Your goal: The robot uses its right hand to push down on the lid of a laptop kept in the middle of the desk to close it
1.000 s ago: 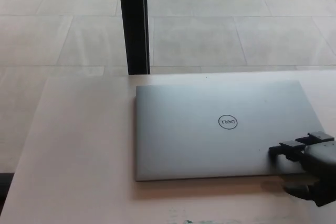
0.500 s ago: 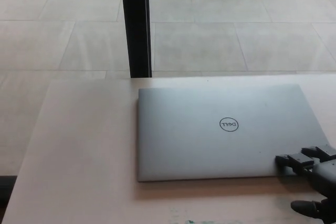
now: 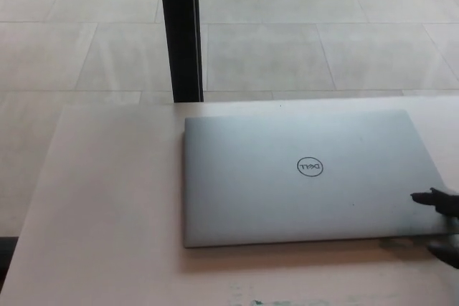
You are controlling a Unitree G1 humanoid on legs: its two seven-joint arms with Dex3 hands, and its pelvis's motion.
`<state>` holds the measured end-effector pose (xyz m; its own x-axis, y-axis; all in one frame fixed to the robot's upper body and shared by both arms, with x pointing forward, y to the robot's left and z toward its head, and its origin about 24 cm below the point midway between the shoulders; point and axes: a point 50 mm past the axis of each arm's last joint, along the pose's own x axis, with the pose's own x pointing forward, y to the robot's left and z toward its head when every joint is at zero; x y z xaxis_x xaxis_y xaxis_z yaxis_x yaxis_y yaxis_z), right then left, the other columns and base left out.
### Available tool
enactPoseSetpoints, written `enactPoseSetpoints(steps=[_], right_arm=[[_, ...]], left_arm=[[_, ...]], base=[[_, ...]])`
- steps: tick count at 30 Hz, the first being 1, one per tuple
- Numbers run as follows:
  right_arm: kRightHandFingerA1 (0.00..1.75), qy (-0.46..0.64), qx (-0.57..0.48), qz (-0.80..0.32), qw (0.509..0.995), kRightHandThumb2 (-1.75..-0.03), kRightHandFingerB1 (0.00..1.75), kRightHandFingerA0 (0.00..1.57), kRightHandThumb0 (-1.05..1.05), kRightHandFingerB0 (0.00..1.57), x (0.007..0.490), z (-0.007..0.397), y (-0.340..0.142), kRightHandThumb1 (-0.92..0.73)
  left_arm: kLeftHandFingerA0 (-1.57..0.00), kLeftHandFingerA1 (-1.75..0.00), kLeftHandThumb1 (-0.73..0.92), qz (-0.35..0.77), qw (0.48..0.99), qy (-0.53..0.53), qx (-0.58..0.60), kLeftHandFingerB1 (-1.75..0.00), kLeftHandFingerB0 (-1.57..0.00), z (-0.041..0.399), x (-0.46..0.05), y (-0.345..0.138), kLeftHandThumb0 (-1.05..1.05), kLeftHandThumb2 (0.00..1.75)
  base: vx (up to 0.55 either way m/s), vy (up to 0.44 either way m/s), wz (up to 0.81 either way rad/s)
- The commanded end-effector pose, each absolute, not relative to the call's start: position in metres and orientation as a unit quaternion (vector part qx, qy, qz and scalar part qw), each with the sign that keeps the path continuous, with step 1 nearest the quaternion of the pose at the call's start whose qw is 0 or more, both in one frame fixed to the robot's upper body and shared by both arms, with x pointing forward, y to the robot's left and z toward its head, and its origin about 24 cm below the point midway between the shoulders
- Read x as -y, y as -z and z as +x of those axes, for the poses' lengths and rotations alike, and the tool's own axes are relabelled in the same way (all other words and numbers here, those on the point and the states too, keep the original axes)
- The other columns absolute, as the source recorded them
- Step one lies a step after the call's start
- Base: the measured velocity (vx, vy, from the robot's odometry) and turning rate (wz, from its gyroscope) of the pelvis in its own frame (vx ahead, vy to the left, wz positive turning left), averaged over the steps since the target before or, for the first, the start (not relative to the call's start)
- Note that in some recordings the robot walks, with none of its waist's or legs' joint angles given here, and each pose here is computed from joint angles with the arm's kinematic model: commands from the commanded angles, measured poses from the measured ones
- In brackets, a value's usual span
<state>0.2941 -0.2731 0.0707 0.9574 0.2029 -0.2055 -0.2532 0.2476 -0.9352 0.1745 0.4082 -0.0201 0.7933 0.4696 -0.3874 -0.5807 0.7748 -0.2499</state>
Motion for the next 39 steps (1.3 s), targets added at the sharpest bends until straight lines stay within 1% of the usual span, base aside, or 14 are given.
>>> enactPoseSetpoints(steps=[1, 5, 8, 9, 10, 14, 17, 22, 25, 27, 29, 32, 34, 39], right_arm=[[0.52, -0.054, 0.008, -0.400, 0.915, -0.75, 0.33, 0.33, -0.87, 0.26, 0.325, 0.281, -0.129, -0.92], [0.53, 0.032, 0.047, -0.304, 0.951, -0.73, 0.35, 0.31, -0.71, 0.26, 0.351, 0.262, -0.156, -0.92], [0.51, 0.102, 0.076, -0.283, 0.951, -0.76, 0.36, 0.46, -0.82, 0.31, 0.369, 0.250, -0.170, -0.92], [0.62, 0.150, 0.105, -0.264, 0.947, -1.16, 0.50, 0.44, -0.80, 0.29, 0.385, 0.240, -0.180, -0.81], [0.58, 0.179, 0.119, -0.246, 0.945, -0.73, 0.39, 0.50, -0.81, 0.39, 0.396, 0.233, -0.185, -0.92], [0.71, 0.343, 0.140, -0.156, 0.916, -0.68, 0.58, 0.68, -0.92, 0.53, 0.447, 0.193, -0.187, -0.92], [0.82, 0.399, 0.144, -0.128, 0.896, -0.73, 0.66, 0.79, -0.87, 0.46, 0.467, 0.173, -0.180, -0.92], [1.06, 0.514, 0.126, -0.072, 0.846, -0.71, 0.81, 0.56, -0.85, 0.30, 0.491, 0.130, -0.148, -0.92], [1.13, 0.551, 0.114, -0.061, 0.824, -0.75, 0.80, 0.57, -0.86, 0.25, 0.496, 0.117, -0.135, -0.92], [1.30, 0.576, 0.089, -0.046, 0.811, -0.75, 0.90, 0.56, -0.84, 0.19, 0.498, 0.106, -0.118, -0.92], [1.39, 0.588, 0.076, -0.031, 0.804, -0.74, 0.85, 0.46, -0.80, 0.14, 0.501, 0.096, -0.107, -0.92], [1.46, 0.602, 0.064, -0.005, 0.796, -0.73, 0.89, 0.37, -0.83, 0.07, 0.504, 0.085, -0.094, -0.92], [1.49, 0.611, 0.070, 0.018, 0.789, -0.69, 0.94, 0.47, -0.87, 0.10, 0.505, 0.083, -0.092, -0.92], [1.48, 0.616, 0.078, 0.050, 0.782, -0.74, 0.99, 0.43, -0.85, 0.07, 0.506, 0.082, -0.090, -0.92]], left_arm=[[-0.20, -0.85, 0.72, -0.174, 0.928, -0.295, -0.144, -1.35, -0.21, 0.173, -0.415, 0.014, -1.05, 0.80], [-0.20, -0.87, 0.72, -0.175, 0.929, -0.293, -0.143, -1.35, -0.27, 0.173, -0.417, 0.013, -1.05, 0.85], [-0.19, -0.87, 0.70, -0.179, 0.928, -0.295, -0.141, -1.35, -0.23, 0.171, -0.418, 0.013, -1.05, 0.81], [-0.19, -0.87, 0.71, -0.180, 0.928, -0.297, -0.138, -1.37, -0.21, 0.171, -0.418, 0.012, -1.05, 0.80], [-0.21, -0.87, 0.71, -0.181, 0.926, -0.301, -0.137, -1.35, -0.23, 0.171, -0.419, 0.012, -1.05, 0.81], [-0.17, -0.86, 0.71, -0.192, 0.925, -0.299, -0.132, -1.38, -0.18, 0.172, -0.418, 0.011, -1.05, 0.79], [-0.16, -0.87, 0.70, -0.191, 0.924, -0.302, -0.133, -1.39, -0.14, 0.173, -0.418, 0.011, -1.05, 0.80], [-0.16, -0.89, 0.70, -0.191, 0.923, -0.305, -0.136, -1.41, -0.19, 0.170, -0.419, 0.013, -1.05, 0.81], [-0.15, -0.88, 0.71, -0.192, 0.923, -0.305, -0.137, -1.41, -0.18, 0.168, -0.419, 0.014, -1.05, 0.80], [-0.16, -0.88, 0.71, -0.194, 0.921, -0.309, -0.136, -1.41, -0.15, 0.167, -0.420, 0.013, -1.05, 0.81], [-0.17, -0.88, 0.70, -0.194, 0.921, -0.310, -0.136, -1.40, -0.15, 0.166, -0.421, 0.013, -1.05, 0.81], [-0.14, -0.89, 0.70, -0.207, 0.918, -0.314, -0.129, -1.42, -0.23, 0.166, -0.421, 0.013, -1.05, 0.84], [-0.14, -0.90, 0.70, -0.207, 0.917, -0.315, -0.128, -1.43, -0.22, 0.165, -0.422, 0.013, -1.05, 0.82], [-0.14, -0.90, 0.69, -0.209, 0.917, -0.315, -0.127, -1.43, -0.23, 0.164, -0.422, 0.013, -1.05, 0.85]], base=[[0.00, 0.000, 0.00], [0.00, 0.000, 0.00], [0.00, 0.000, 0.00], [0.00, 0.000, 0.00], [0.00, 0.000, 0.00], [0.00, 0.000, 0.00], [0.00, 0.000, 0.00], [0.00, 0.000, 0.00], [0.00, 0.000, 0.00], [0.00, 0.000, 0.00], [0.00, 0.000, 0.00], [0.00, 0.000, 0.00], [0.00, 0.000, 0.00], [0.00, 0.000, 0.00]])
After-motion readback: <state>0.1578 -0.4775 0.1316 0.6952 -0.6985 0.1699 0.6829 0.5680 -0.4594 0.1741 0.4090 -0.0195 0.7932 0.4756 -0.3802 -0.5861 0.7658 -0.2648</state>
